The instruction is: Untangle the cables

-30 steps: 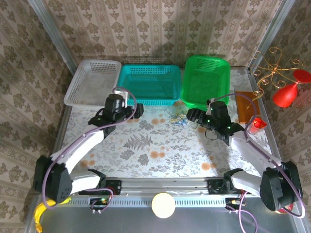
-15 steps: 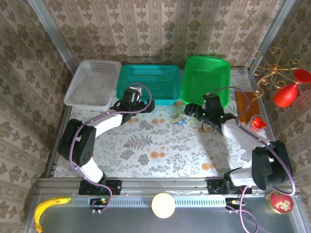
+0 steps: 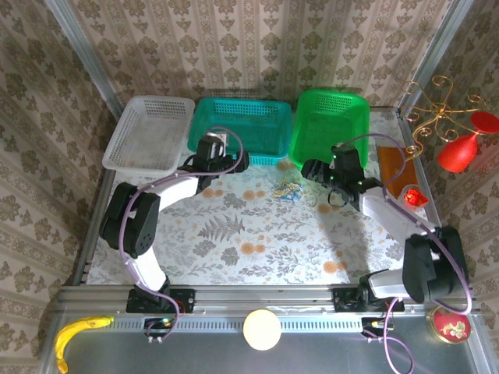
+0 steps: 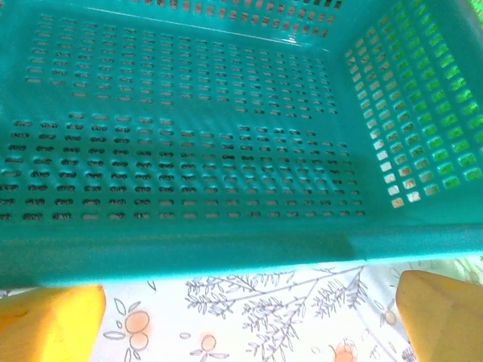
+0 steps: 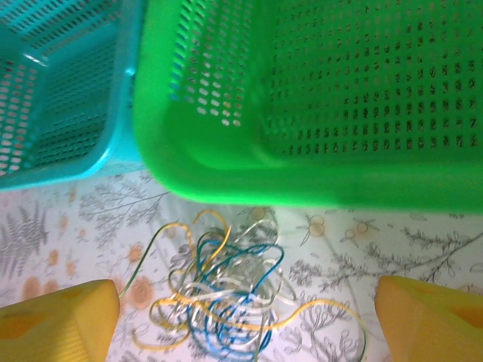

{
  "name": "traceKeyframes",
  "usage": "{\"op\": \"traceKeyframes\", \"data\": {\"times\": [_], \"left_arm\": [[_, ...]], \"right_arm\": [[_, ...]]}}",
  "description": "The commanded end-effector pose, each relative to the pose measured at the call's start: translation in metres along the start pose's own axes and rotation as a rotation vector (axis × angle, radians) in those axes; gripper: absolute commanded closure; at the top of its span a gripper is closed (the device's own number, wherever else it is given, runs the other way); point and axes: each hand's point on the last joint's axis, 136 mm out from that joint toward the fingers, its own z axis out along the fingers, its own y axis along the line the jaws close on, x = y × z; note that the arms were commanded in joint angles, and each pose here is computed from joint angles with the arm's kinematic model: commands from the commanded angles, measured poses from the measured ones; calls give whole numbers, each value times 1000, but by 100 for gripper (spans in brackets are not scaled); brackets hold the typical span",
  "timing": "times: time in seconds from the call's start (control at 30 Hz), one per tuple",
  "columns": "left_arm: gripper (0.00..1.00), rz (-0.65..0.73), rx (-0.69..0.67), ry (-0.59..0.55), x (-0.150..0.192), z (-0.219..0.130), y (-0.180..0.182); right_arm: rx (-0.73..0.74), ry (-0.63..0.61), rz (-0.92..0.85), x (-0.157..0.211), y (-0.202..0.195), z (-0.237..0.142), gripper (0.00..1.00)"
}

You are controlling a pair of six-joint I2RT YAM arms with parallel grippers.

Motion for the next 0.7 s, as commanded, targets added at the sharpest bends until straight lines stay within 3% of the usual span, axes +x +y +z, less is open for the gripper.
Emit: {"op": "traceKeyframes", "data": {"times": [0.0,0.17,0.33,0.67], "left_arm": [[0,-29,84,-57,-15,-33,-18],[0,-48,101,12,10,-76,-23],[0,-45,137,27,31,-105,-37],[0,-31,163,3,36,-118,-53]], "right_arm": [[-47,32,19,22,2,-18,11],[-70,46,44,52,-8,-31,12],[-84,35,51,57,-8,-20,12],[-61,53,-90,58,24,36,13]]}}
